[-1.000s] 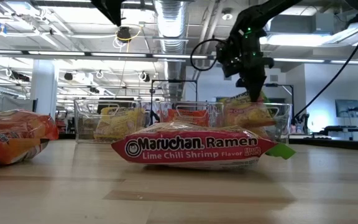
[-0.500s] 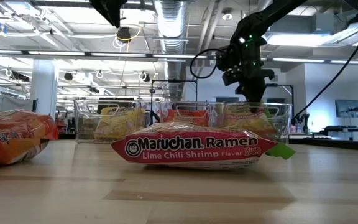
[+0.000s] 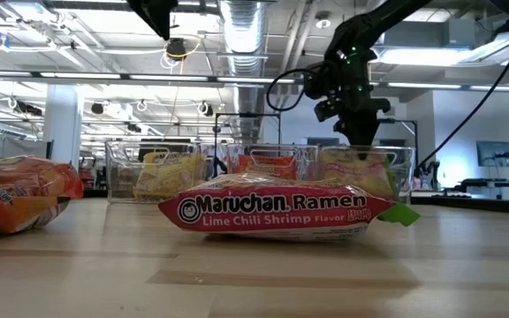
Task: Sort Maruchan noodles
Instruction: Put the green noodle pack into the right transparent bin, then put the orange noodle pack into the middle transparent bin
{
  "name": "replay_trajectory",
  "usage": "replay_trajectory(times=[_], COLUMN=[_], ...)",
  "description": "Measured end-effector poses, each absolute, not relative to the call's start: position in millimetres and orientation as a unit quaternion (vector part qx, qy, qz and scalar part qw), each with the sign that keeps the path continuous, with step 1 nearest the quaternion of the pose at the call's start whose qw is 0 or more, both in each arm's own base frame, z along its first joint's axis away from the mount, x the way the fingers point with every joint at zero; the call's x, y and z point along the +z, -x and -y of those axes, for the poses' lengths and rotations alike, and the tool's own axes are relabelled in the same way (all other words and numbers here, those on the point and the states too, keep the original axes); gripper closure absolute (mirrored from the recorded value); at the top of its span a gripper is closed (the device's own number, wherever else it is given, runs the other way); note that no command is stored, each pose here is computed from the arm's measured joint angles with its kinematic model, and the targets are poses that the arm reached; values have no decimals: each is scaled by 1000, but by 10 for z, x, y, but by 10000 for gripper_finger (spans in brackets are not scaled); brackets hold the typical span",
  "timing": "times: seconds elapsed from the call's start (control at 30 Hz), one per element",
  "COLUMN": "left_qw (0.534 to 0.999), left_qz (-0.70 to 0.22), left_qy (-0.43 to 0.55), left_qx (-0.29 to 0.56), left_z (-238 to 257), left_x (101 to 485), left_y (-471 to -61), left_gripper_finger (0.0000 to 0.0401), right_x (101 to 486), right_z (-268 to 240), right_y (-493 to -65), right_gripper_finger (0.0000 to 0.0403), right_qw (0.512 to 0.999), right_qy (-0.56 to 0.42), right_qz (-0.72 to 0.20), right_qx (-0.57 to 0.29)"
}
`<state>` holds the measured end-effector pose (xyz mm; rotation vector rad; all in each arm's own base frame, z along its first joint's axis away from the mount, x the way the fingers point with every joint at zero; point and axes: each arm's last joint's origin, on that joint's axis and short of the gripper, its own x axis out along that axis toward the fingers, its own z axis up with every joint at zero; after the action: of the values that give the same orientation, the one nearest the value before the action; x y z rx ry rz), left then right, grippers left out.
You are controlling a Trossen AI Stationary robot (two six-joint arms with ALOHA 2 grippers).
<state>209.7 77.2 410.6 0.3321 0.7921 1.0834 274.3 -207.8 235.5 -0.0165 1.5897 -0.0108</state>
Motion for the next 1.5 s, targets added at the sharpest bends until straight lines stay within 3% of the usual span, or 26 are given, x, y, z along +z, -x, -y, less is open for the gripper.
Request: replay_trajectory(times=[0.43,0.97,1.2,1.5], left_qw=[751,759,791,807], left_qz=[-383,-378,-338,-328], left_qy=[-161,-165,-158,-161], left_qx=[513,503,485,464], left_z=[-896,-821,-608,-458], left_x=[4106,4140,4476,4850], left_y=[-2047,-2030,-1921,-1624], left_gripper_finger=[300,300,300,300], right_x=[2370,2880,2924,2923], right_z=[1998,1997,1876,1583], right_y=[-2781,-2785,-2747,-2926], right_gripper_finger=[196,193,193,193], right_qw=[692,689,649,652], right_qy=[-21,-100,-153,-132], right_qz=[-721,-709,-732,-736], right_qx=[-33,-113,-140,-124])
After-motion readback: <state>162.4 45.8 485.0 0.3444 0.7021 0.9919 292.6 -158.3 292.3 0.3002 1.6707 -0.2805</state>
